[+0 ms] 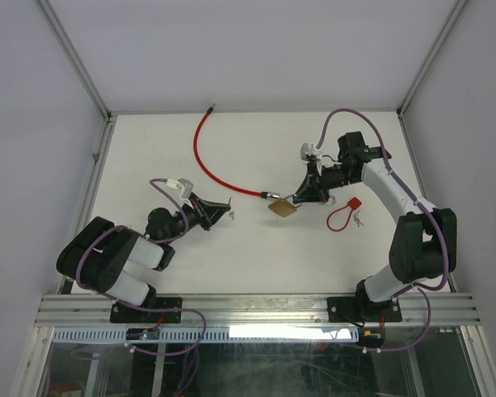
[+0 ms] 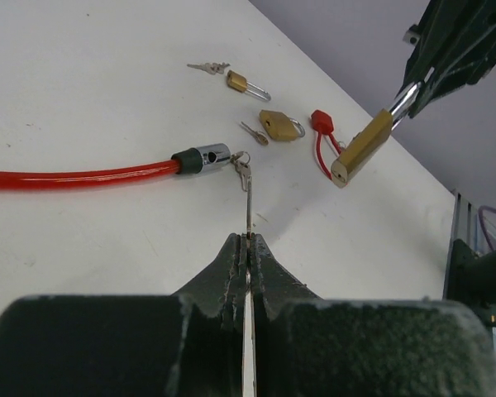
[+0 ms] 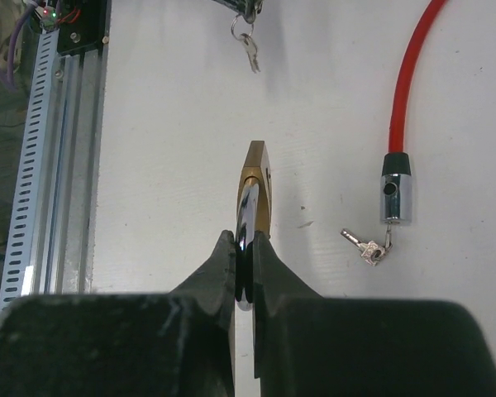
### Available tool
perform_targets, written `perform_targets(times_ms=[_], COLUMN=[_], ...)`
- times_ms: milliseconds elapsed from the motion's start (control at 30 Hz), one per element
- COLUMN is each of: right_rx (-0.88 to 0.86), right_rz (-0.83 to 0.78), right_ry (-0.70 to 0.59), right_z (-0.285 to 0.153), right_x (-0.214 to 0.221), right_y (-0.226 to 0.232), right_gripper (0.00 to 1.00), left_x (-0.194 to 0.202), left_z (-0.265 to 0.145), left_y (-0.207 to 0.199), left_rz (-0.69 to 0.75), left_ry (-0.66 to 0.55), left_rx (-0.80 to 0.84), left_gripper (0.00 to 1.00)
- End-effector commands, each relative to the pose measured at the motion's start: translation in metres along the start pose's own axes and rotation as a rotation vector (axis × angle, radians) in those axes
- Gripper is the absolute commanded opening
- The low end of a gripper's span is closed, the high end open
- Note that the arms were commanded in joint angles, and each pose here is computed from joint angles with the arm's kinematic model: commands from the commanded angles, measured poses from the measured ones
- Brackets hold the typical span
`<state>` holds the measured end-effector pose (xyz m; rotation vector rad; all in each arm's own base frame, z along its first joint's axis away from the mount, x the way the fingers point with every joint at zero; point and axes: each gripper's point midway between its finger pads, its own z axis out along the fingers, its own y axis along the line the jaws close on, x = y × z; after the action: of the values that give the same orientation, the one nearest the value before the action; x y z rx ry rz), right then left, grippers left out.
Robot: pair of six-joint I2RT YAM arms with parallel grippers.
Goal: Lock with the key
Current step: Place the key at the center of the board, then place the lock at the center of the board.
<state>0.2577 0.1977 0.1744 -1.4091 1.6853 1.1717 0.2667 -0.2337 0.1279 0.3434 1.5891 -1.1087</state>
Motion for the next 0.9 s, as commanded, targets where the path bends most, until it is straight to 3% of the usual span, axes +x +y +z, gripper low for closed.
perform_targets(times_ms=[0, 400, 867], right_rx=[-0.026, 0.019, 0.242], right_rz=[-0.032, 0.024, 0.086], right_ry=[-0.104, -0.098, -0.133], right_z=[0.003, 0.007, 0.003], right_x=[-0.028, -0.024, -0.037], right_y=[0.002, -0.012, -0.062], right_gripper=[0.00, 0.00, 0.00], left_x=[-0.018, -0.033, -0.061], left_z=[-0.005, 0.005, 0.087], left_y=[-0.004, 0.012, 0.035], left_rz=[-0.092, -0.202, -0.400], left_ry=[-0.040, -0.066, 0.003], left_rx=[0.014, -0.016, 0.041], left_gripper=[0.00, 0.00, 0.00])
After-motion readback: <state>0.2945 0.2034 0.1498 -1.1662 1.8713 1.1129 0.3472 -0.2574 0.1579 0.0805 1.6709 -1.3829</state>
